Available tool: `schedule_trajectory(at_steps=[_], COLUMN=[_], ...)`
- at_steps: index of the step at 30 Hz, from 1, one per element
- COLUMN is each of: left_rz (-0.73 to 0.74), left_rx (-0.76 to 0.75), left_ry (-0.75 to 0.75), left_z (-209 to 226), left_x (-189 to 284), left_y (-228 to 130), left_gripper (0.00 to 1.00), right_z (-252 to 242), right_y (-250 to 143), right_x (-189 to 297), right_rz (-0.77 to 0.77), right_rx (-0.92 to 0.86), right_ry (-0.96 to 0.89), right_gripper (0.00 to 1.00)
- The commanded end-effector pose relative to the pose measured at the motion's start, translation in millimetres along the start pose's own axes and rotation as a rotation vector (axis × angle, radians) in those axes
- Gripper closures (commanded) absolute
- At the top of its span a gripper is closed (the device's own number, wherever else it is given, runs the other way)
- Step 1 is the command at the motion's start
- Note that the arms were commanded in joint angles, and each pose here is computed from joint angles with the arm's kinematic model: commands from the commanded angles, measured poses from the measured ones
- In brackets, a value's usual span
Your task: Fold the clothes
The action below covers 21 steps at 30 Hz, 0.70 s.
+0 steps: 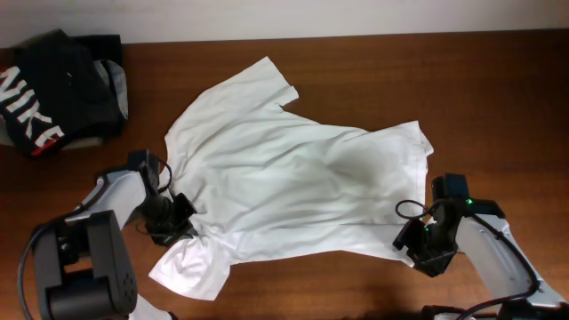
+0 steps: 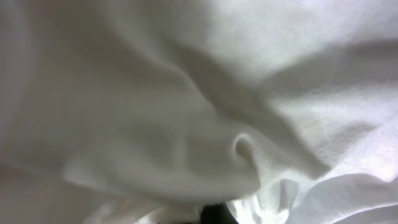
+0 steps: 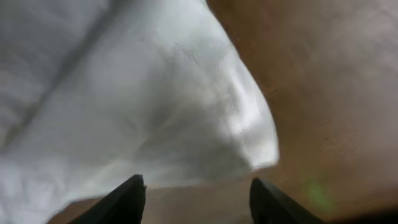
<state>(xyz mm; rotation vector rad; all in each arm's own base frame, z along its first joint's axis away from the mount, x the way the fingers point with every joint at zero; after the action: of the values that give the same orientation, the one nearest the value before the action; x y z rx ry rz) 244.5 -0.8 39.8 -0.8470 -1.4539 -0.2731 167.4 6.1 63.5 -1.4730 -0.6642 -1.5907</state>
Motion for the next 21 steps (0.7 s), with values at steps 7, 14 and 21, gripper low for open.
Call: schedule_trajectory(at_steps=[7, 14, 21], left_rz=[-0.049, -0.141, -0.425], left_rx=[-0.018, -0.050, -0.129], left_ry=[0.059, -0.012, -0.188], left_z=[5.8, -0.3, -1.8], left_x=[-13.4, 30.8, 109.5], left_y=[12.6, -1.7, -31.7], left_gripper=[0.99, 0.99, 0.99], right_z=[-2.4, -1.2, 0.8], right_y=[-9.4, 0.8, 15.0], right_x=[-14.5, -7.7, 43.2], right_rz=[0.029, -0.019, -0.152], right_rx=[-0.084, -0.101, -0.088], right_ry=[0.024, 0.006, -0.065], right_gripper=[0.85, 0.96, 0.96])
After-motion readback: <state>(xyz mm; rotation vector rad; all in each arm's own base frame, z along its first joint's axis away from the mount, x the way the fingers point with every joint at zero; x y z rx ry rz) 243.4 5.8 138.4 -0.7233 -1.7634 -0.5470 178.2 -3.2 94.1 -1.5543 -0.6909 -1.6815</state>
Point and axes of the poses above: each gripper's point midway between its finger pads, its own x axis back along the fingers, its own z axis along the line the jaws close on, y = z × x, the point moved 5 cm from there along x, back along the fingers, and after that the axes turned 11 degrees about x, right-handed, at the moved point
